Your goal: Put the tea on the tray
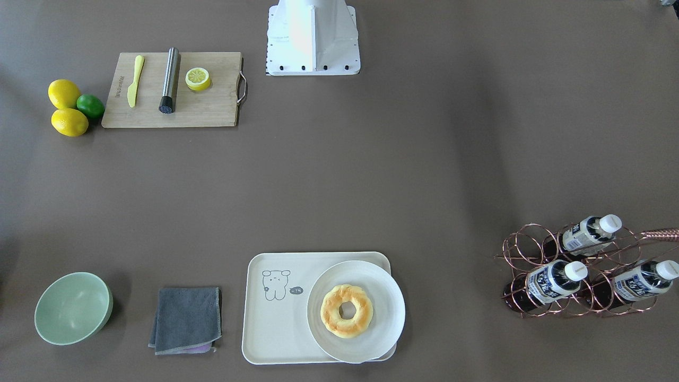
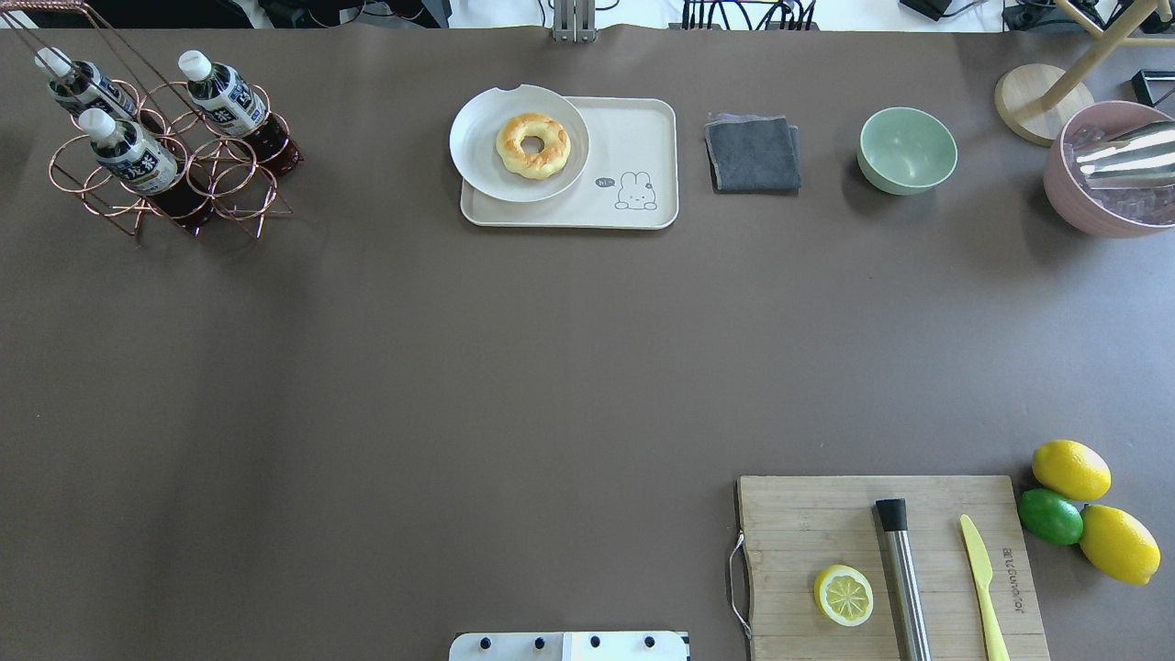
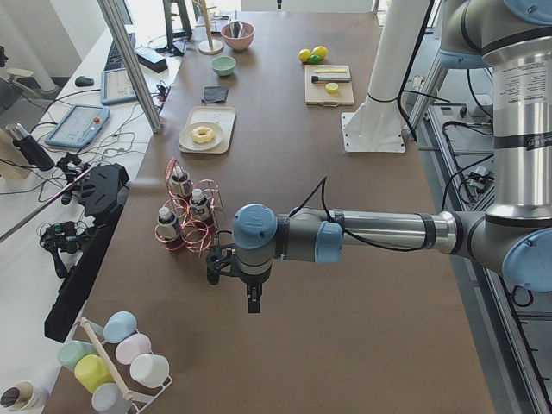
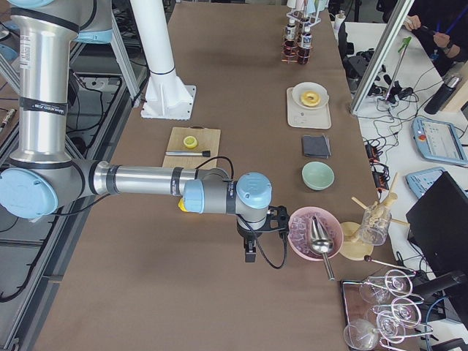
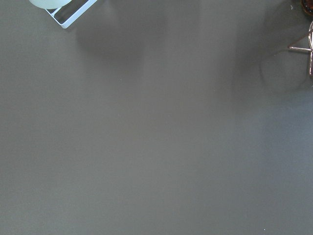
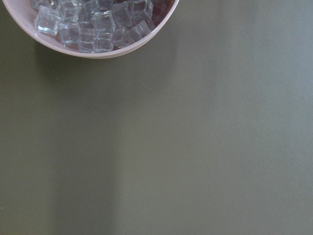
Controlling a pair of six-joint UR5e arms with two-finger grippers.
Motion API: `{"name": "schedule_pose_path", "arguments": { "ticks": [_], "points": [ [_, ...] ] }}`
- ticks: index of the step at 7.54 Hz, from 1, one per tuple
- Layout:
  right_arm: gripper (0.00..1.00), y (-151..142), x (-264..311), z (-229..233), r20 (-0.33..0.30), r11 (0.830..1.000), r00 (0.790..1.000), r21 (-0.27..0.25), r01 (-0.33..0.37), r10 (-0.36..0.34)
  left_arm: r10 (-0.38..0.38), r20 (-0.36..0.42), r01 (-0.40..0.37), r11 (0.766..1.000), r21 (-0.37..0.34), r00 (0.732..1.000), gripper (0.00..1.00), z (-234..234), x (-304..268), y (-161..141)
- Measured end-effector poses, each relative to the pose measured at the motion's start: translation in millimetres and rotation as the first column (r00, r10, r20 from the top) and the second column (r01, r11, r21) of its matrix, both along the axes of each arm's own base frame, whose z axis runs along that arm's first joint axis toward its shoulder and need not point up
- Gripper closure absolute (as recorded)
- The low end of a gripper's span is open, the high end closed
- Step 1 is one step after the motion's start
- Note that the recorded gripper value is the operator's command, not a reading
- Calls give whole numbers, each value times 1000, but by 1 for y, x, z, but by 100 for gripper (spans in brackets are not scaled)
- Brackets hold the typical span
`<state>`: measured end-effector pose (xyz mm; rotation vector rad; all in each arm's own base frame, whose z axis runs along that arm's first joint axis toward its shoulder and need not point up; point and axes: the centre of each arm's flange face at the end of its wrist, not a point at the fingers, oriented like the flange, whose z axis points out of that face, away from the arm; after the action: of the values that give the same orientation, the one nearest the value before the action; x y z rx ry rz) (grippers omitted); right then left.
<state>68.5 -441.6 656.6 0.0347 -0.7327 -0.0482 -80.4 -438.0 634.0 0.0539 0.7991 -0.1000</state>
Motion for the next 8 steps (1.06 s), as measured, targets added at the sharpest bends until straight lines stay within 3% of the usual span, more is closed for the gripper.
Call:
{"name": "schedule_pose_path", "arguments": {
  "ticks": [5, 6, 8],
  "points": [
    [0, 0, 0, -1, 2, 1000, 1000, 2, 0, 0, 7, 6, -8, 1000, 4, 1000, 1, 3, 4, 6],
    [0, 0, 0, -2, 3, 1000, 1000, 5, 0, 0, 7, 7, -7, 999, 35, 1000, 1, -4, 4, 0],
    [0, -1, 0, -10, 2, 998, 1000, 67, 0, 0, 10, -6, -9, 991, 131, 1000, 1, -19, 5, -13]
  ]
}}
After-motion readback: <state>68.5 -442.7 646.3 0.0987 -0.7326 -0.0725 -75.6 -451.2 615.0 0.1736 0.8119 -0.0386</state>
